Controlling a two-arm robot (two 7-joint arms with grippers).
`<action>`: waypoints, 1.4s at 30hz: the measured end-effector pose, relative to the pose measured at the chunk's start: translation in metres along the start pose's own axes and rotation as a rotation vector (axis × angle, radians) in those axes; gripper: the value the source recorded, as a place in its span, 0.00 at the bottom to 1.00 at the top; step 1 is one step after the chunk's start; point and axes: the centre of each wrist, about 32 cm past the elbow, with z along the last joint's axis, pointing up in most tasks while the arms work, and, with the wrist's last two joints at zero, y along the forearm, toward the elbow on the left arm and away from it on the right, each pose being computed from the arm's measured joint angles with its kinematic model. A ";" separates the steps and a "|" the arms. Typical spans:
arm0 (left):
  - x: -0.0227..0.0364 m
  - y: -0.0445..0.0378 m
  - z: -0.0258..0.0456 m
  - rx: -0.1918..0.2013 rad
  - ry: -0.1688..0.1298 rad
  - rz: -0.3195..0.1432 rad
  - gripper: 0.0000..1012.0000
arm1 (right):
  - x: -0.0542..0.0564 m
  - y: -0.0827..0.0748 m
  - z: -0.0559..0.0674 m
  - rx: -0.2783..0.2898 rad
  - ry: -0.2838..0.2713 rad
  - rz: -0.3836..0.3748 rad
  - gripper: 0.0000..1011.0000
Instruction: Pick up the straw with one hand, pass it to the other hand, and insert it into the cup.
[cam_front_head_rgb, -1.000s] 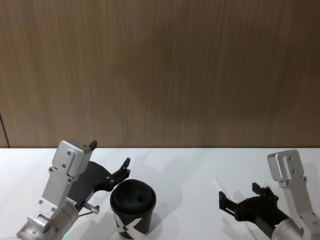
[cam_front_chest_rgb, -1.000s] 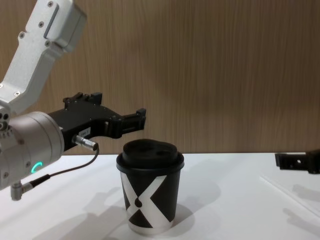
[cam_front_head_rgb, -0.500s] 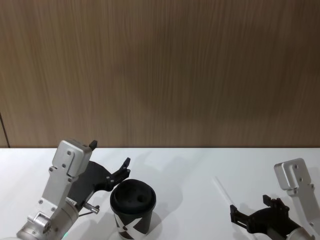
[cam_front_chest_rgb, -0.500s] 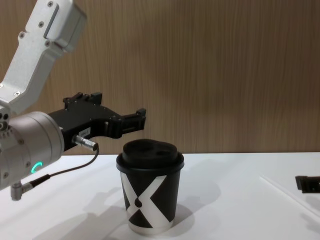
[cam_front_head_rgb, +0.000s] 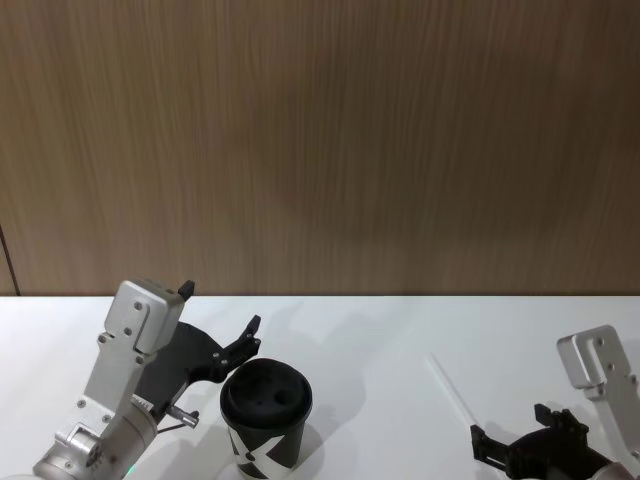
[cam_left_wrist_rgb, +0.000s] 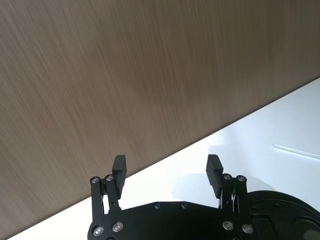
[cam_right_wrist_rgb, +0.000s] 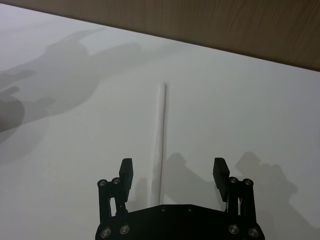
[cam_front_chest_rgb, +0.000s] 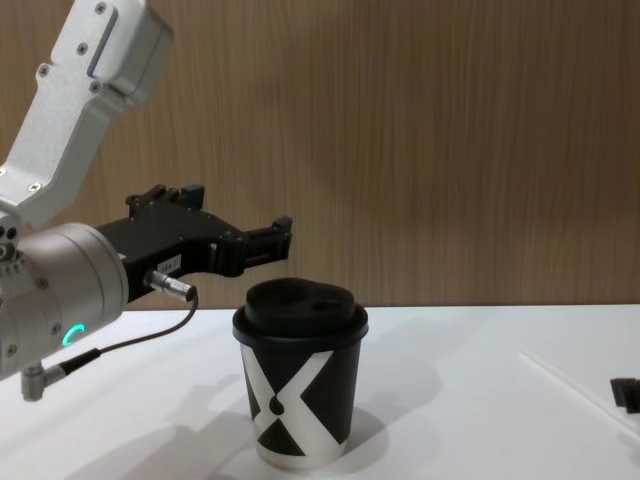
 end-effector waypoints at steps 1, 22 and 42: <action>0.0000 0.0000 0.0000 0.000 0.000 0.000 0.99 | 0.001 0.000 0.000 -0.002 0.000 0.002 0.99; 0.0000 0.0000 0.0000 0.000 0.000 0.000 0.99 | 0.009 0.005 -0.006 -0.050 0.002 0.050 0.99; 0.0000 0.0000 0.0000 0.000 0.000 0.000 0.99 | 0.011 0.005 -0.010 -0.066 0.023 0.062 0.59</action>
